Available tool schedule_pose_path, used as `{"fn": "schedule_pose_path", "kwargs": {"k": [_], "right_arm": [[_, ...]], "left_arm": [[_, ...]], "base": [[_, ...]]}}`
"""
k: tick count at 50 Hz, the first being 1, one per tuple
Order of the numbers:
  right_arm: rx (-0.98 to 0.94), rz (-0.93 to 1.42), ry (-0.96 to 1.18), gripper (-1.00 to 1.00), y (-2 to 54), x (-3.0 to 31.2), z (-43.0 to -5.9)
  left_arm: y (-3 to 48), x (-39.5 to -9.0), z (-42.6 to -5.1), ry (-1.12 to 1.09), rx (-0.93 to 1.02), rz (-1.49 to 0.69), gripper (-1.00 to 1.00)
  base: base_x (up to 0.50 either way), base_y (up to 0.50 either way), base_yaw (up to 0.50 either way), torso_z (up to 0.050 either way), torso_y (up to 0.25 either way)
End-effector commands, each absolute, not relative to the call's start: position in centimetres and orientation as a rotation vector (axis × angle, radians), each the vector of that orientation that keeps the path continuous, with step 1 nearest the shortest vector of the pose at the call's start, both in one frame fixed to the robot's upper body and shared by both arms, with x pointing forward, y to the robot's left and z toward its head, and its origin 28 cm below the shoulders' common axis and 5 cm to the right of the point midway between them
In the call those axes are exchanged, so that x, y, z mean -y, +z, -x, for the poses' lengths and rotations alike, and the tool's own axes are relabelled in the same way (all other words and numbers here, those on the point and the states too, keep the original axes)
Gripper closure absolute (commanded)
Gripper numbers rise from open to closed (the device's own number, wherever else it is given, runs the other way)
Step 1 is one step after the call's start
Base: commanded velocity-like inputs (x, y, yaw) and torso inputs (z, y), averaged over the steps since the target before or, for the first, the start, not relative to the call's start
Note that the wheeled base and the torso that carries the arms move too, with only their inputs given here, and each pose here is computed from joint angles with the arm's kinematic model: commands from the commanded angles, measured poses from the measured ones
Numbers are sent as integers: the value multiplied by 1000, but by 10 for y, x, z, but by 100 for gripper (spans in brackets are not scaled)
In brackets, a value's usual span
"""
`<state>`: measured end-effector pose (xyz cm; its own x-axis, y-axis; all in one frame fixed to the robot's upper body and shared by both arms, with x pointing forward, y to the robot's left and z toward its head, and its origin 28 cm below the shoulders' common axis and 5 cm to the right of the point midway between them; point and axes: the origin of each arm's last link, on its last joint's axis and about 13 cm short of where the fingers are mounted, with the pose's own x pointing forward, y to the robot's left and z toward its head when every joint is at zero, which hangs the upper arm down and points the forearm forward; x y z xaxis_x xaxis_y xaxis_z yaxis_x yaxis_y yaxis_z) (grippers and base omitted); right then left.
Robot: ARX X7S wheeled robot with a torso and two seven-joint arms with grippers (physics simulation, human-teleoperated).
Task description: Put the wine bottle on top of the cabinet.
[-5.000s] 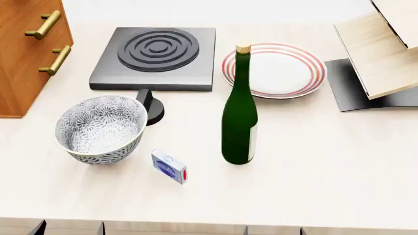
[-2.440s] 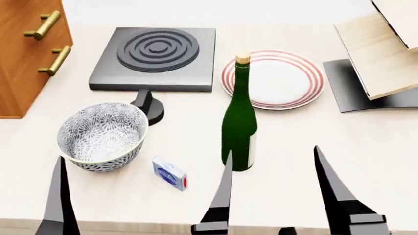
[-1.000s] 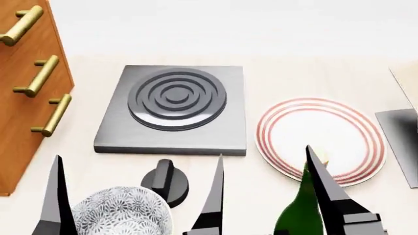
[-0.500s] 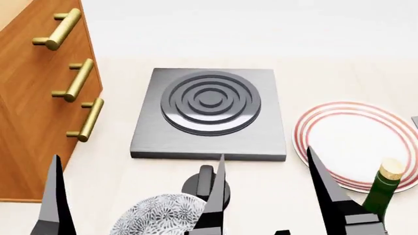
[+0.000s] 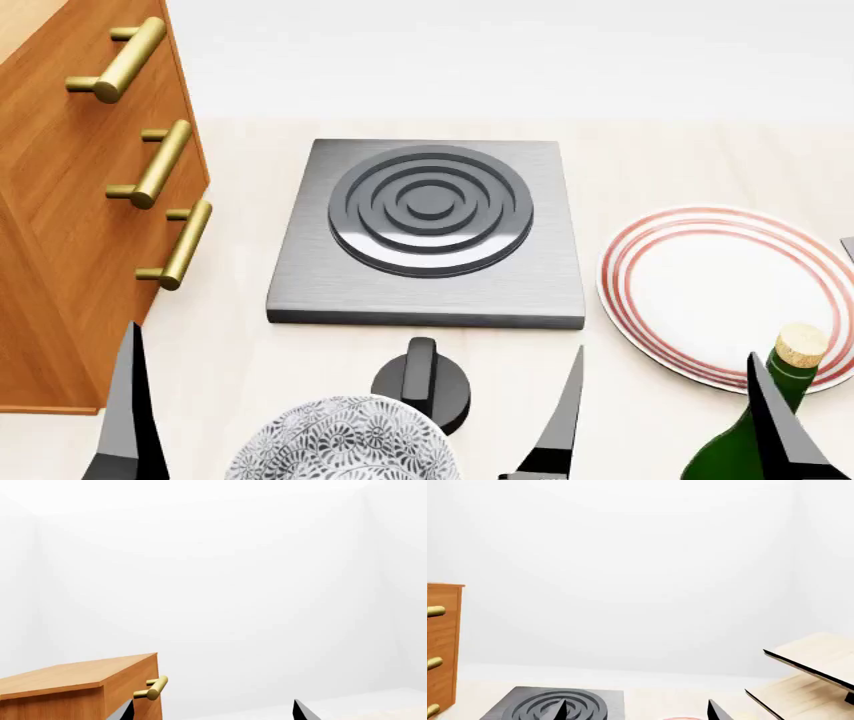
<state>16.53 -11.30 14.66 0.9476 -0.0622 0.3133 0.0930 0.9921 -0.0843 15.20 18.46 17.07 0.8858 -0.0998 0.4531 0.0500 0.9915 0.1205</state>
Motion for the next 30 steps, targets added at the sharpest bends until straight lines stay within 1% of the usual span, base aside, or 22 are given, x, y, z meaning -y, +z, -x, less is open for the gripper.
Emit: {"fn": "schedule_pose_path", "kwargs": {"k": [1,13,30], "right_arm": [[266,121,-165,-100,131,131,-161],[260,134,-198,-100,135,139,-171],[233,114,-234,-100,125,148,-186]], "left_arm": [[170,-184,-152,-76,471,-102,-100],[172,-186,-152,-72,476,-101,-100],[173,-188,-152,-64,479,-92,-100]], "base": [[0,0,0,0,0],[0,0,0,0,0],[0,0,0,0,0]]}}
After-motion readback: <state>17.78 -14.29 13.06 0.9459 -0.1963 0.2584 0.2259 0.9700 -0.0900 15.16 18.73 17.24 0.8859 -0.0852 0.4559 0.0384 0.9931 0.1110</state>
